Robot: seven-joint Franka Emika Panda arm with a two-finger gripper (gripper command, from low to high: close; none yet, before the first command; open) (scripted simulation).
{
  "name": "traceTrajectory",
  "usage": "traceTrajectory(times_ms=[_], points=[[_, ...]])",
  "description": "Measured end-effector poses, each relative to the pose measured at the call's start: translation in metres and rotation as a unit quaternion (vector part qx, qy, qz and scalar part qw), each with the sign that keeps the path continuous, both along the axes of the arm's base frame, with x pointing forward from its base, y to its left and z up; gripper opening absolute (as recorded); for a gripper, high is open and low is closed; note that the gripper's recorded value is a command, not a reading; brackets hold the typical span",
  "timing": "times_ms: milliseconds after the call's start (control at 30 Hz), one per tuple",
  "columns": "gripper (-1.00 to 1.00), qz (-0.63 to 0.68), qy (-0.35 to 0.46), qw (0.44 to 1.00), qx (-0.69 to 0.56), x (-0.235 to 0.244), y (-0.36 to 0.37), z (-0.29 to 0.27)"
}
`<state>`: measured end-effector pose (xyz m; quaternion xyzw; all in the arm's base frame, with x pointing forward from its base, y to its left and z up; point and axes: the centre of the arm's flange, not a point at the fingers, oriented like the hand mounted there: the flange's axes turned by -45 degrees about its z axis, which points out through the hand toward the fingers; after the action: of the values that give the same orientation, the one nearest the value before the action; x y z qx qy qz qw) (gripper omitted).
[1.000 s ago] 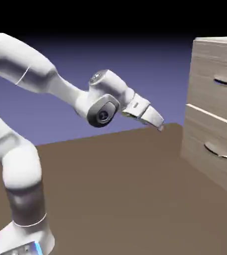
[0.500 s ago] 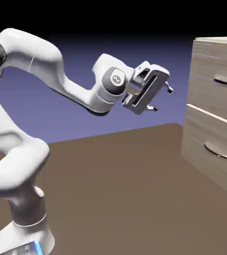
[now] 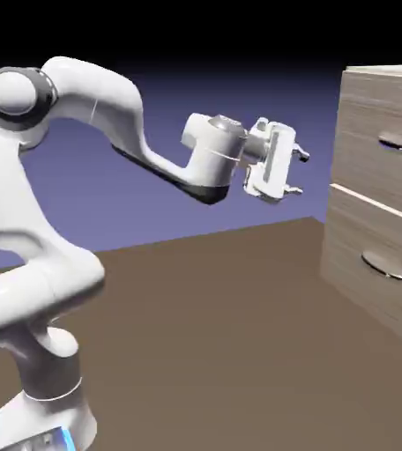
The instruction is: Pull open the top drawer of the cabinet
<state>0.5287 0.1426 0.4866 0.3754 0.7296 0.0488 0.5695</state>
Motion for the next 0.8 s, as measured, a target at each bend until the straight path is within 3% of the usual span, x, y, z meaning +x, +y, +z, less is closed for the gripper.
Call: traceTrajectory(times_ms=[367,800], points=[[1.0,0.129,0.081,0.946,-0.285,0.048,0.012,-0.042],[1.0,0.25,0.123,0.786,-0.552,0.099,0.003,-0.066]])
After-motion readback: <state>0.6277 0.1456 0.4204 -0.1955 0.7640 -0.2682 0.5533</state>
